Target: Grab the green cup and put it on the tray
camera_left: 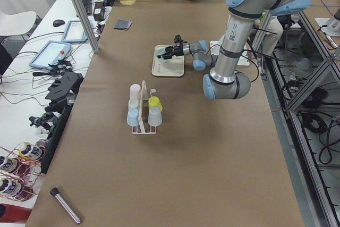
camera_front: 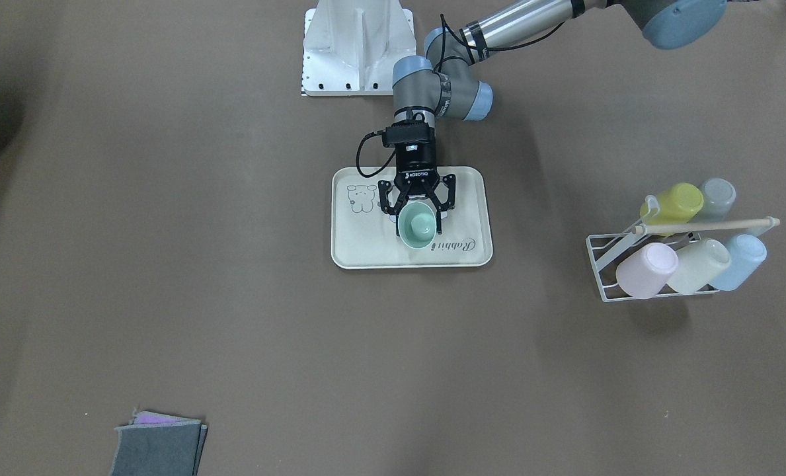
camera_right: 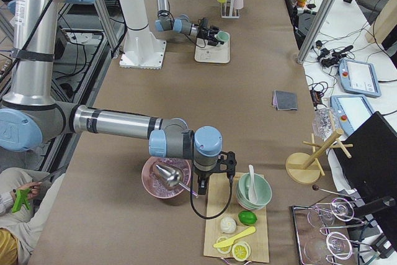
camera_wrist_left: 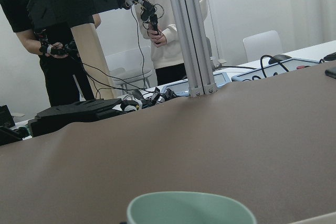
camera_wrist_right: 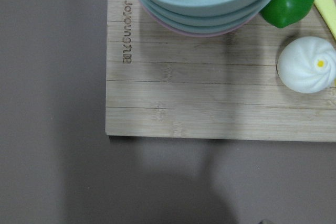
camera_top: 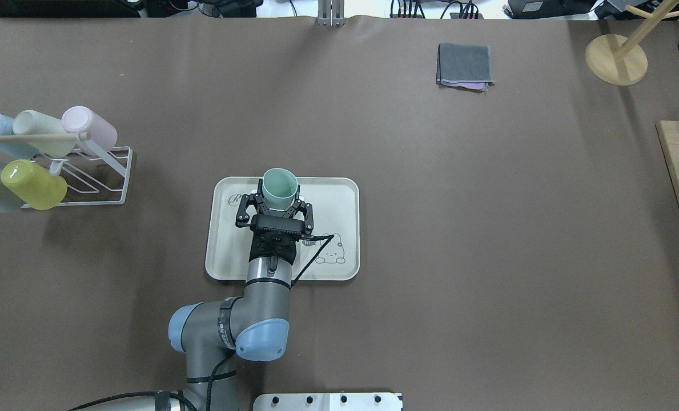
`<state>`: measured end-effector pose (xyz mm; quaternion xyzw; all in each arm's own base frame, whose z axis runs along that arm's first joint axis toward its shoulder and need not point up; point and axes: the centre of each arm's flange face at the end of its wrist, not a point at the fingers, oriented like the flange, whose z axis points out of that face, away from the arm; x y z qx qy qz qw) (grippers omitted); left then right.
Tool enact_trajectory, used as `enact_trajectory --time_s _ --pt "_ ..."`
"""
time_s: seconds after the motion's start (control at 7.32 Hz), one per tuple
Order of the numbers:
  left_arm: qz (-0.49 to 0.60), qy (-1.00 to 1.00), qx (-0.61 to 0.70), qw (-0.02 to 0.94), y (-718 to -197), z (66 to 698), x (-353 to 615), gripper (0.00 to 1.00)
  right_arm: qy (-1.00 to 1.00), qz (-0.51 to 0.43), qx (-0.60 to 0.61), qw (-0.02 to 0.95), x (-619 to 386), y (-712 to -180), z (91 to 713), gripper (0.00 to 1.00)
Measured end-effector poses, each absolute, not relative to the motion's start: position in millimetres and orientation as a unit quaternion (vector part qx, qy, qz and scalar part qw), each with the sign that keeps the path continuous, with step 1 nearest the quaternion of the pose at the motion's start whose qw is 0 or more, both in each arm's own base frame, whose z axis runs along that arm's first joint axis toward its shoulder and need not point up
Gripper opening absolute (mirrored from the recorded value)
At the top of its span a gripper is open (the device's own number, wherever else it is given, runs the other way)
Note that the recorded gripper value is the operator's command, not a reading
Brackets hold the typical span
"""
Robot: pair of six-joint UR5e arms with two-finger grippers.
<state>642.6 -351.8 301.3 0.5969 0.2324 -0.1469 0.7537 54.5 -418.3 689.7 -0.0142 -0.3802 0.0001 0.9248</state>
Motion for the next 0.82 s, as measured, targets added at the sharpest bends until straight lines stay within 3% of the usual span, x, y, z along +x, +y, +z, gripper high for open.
enact_trajectory --time_s 0.82 --pt "-0.153 0.242 0.596 0.75 -351.2 295.5 639.6 0.81 -0.38 0.001 -0.014 0.925 54.3 -420.9 689.6 1.0"
